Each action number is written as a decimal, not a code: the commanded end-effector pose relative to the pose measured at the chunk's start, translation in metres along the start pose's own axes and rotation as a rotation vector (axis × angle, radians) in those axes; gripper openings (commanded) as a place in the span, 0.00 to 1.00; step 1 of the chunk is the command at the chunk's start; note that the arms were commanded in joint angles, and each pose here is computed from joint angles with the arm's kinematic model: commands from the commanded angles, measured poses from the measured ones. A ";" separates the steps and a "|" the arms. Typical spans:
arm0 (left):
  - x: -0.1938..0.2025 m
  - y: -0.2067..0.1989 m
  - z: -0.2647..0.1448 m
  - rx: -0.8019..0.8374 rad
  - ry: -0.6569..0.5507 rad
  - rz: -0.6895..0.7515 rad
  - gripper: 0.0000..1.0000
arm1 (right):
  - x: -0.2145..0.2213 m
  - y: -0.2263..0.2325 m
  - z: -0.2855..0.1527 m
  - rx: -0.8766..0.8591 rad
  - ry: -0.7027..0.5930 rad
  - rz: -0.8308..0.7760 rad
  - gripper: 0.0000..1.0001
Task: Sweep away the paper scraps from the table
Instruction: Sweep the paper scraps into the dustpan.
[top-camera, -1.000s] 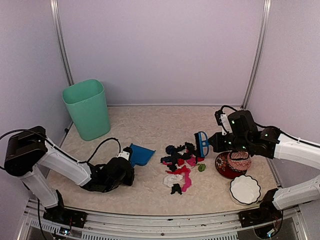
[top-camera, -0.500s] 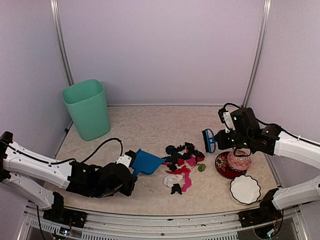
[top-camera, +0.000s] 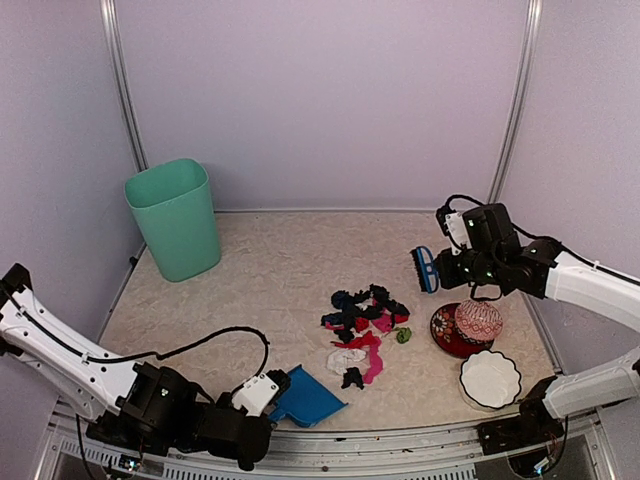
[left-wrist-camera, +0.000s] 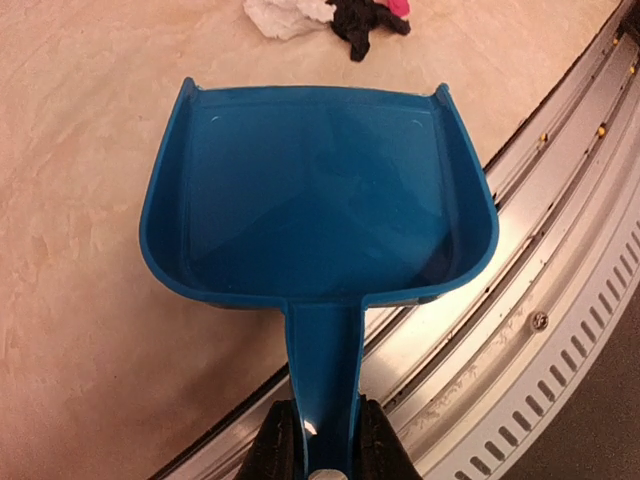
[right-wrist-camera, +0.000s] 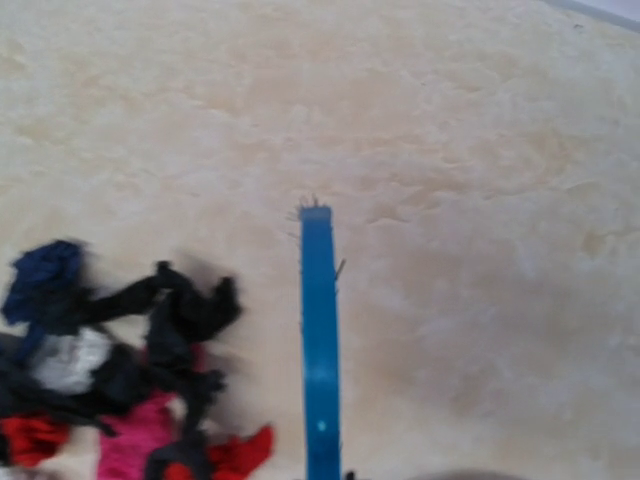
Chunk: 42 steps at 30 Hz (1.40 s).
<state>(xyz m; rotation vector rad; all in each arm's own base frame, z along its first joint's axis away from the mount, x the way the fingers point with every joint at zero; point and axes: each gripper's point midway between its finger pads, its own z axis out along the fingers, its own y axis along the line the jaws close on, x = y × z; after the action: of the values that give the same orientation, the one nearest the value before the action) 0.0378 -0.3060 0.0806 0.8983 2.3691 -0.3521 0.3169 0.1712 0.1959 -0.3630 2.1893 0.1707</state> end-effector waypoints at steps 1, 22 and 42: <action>0.011 -0.012 0.000 0.002 0.059 -0.026 0.00 | -0.013 -0.014 0.010 0.088 0.006 -0.098 0.00; -0.013 0.001 0.047 -0.019 0.158 -0.003 0.00 | 0.037 0.042 0.067 -0.022 0.152 -0.367 0.00; -0.039 0.030 0.097 -0.053 0.157 -0.101 0.00 | 0.094 0.154 0.036 -0.300 0.200 -0.534 0.00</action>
<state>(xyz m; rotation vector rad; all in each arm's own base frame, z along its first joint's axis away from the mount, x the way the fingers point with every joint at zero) 0.1142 -0.3464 0.0349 0.8253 2.5320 -0.2859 0.2646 0.2947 0.1077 -1.0914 2.1601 0.1087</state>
